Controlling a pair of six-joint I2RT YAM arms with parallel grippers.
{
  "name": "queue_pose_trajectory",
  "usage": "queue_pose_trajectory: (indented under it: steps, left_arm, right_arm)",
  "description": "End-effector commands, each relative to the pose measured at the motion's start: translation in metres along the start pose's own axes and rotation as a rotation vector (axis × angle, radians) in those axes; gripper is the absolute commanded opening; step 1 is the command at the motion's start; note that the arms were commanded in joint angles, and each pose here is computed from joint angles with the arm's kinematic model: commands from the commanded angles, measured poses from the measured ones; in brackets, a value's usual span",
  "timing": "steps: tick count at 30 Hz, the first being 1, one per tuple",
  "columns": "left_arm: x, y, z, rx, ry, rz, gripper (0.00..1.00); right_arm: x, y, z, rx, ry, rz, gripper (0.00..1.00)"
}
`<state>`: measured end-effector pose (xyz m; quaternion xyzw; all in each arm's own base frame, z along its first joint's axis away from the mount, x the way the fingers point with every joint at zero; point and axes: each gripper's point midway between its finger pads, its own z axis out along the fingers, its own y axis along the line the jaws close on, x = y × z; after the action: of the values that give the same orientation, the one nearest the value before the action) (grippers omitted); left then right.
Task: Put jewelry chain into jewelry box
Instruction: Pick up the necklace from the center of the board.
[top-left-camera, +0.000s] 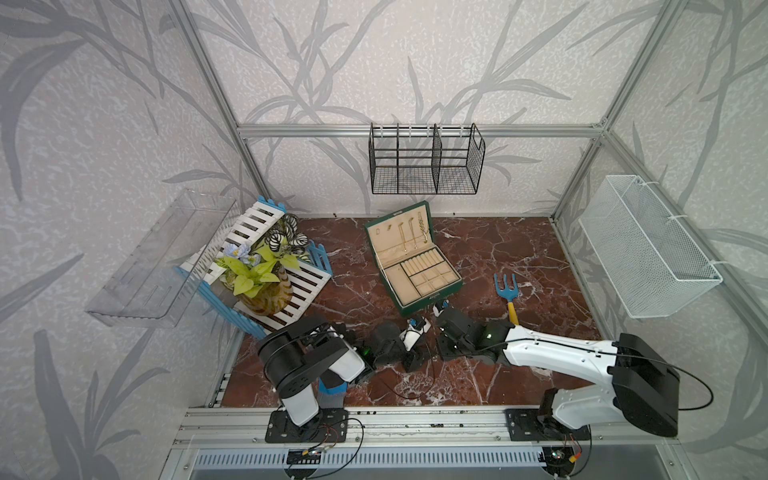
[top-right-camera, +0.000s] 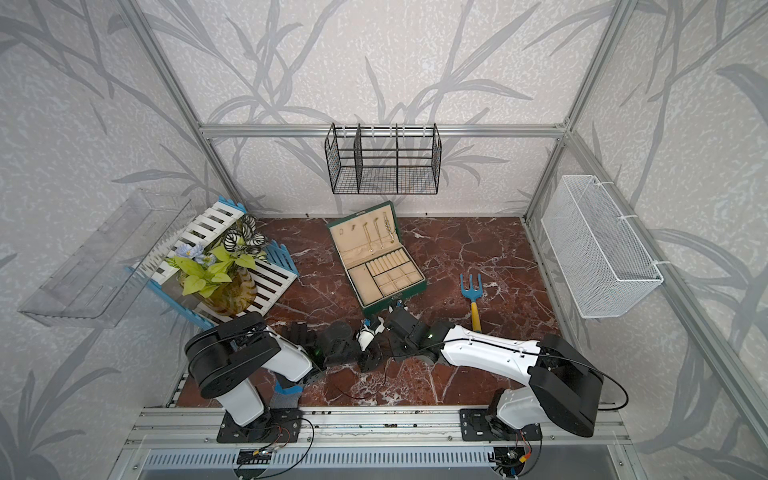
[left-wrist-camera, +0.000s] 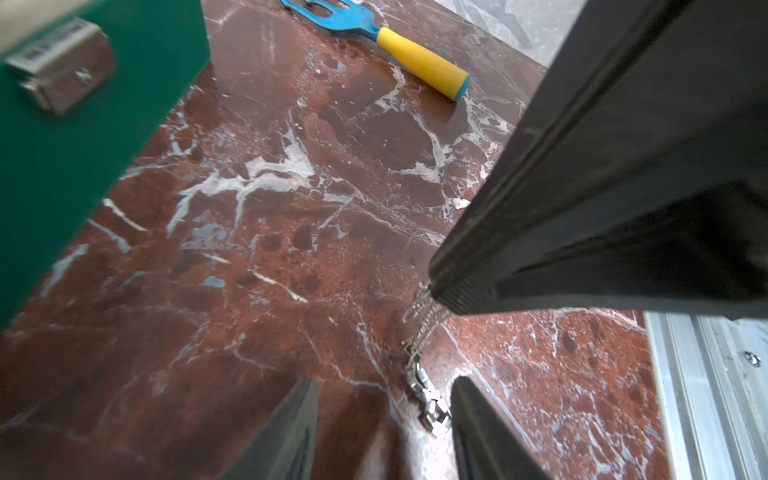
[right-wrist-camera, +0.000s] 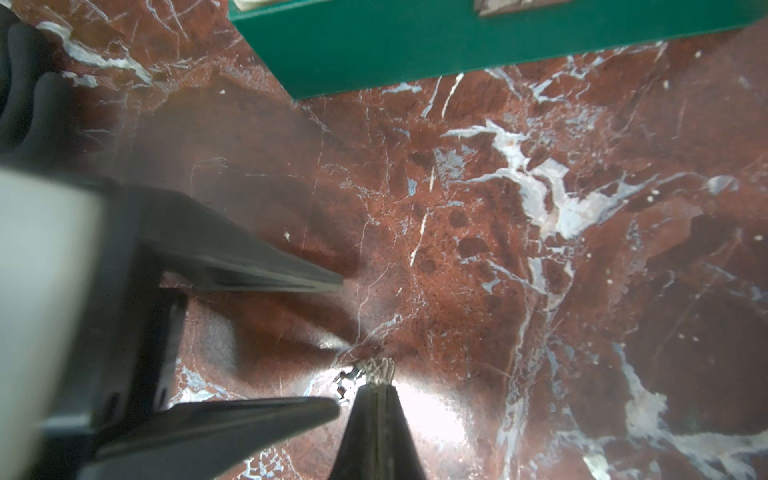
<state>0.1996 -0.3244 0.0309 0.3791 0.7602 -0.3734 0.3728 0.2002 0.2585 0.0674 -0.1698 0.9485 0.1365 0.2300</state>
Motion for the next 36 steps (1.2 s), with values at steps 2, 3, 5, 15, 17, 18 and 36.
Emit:
queue_pose_trajectory:
  steps: [2,3,5,15,17,18,36]
  left_arm:
    - [-0.015,-0.006,0.008,0.055,-0.051,0.035,0.51]
    - [-0.015,-0.007,0.01,0.061,-0.049,0.033,0.51]
    - [-0.013,-0.007,0.013,0.073,-0.044,0.028,0.49]
    - [-0.005,-0.013,0.025,0.137,-0.015,0.021,0.37]
    - [-0.004,-0.013,0.026,0.137,-0.013,0.021,0.34]
    - [-0.004,-0.013,0.026,0.139,-0.011,0.022,0.33]
    - [0.009,-0.011,0.035,0.153,0.032,0.009,0.13]
  right_arm:
    - [-0.001,-0.003,-0.003,0.008,-0.02,0.003,0.0]
    - [0.0,-0.003,-0.003,0.008,-0.02,0.006,0.0]
    - [-0.001,-0.004,-0.003,0.008,-0.026,0.012,0.0]
    - [-0.006,-0.005,-0.008,0.013,-0.052,0.023,0.0]
    - [-0.007,-0.006,-0.009,0.018,-0.056,0.023,0.0]
    - [-0.007,-0.007,-0.01,0.02,-0.057,0.025,0.0]
    - [-0.014,-0.011,-0.018,0.027,-0.087,0.044,0.0]
